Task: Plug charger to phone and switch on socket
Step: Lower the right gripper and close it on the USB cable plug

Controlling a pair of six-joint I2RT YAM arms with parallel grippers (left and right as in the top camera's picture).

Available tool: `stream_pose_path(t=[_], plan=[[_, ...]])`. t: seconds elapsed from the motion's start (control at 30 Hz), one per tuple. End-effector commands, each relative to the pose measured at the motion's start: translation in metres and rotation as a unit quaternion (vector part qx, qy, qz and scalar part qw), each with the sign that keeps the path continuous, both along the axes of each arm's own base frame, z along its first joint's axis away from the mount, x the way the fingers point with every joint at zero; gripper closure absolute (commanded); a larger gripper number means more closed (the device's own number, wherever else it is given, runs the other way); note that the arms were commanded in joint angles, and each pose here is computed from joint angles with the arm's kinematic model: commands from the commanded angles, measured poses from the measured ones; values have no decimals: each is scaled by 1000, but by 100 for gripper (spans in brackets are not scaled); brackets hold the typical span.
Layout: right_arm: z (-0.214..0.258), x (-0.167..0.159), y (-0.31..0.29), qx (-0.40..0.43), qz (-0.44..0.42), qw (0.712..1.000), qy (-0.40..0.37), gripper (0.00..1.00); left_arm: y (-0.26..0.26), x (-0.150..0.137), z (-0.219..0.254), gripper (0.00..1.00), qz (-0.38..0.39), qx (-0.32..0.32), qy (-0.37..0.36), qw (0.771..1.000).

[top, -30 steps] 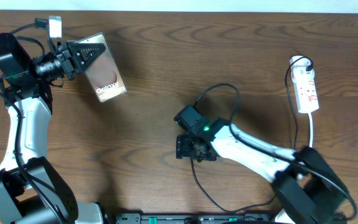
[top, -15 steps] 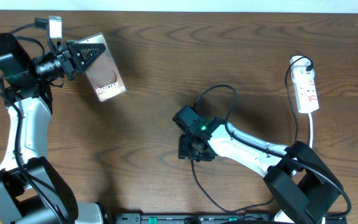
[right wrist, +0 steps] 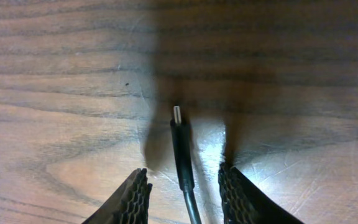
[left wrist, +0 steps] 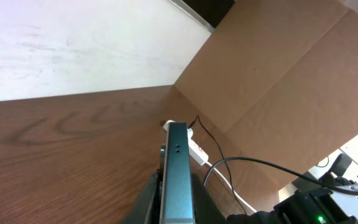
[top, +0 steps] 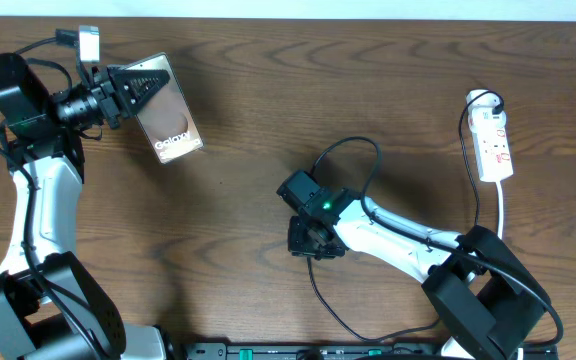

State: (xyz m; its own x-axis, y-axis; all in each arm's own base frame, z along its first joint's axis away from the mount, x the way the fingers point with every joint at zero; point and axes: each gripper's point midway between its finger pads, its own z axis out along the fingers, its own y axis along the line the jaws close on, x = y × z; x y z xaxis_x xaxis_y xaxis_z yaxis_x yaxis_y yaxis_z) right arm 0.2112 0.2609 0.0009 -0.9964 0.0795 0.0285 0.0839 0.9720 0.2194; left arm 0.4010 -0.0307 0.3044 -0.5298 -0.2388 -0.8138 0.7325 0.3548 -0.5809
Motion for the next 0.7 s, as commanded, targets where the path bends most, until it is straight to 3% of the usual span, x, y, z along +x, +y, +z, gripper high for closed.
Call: stream_pose_path(t=[0.0, 0.17, 0.53, 0.67], plan=[[-9, 1, -7, -16, -6, 1000, 2, 63, -3, -6, 7, 92, -12, 5, -18, 1000], [-9, 4, -10, -19, -10, 1000, -1, 64, -3, -6, 7, 92, -12, 5, -18, 1000], [-9, 7, -10, -20, -11, 1000, -7, 83, -3, -6, 7, 92, -12, 5, -18, 1000], [-9, 7, -10, -20, -11, 1000, -8, 85, -3, -6, 7, 92, -12, 5, -18, 1000]])
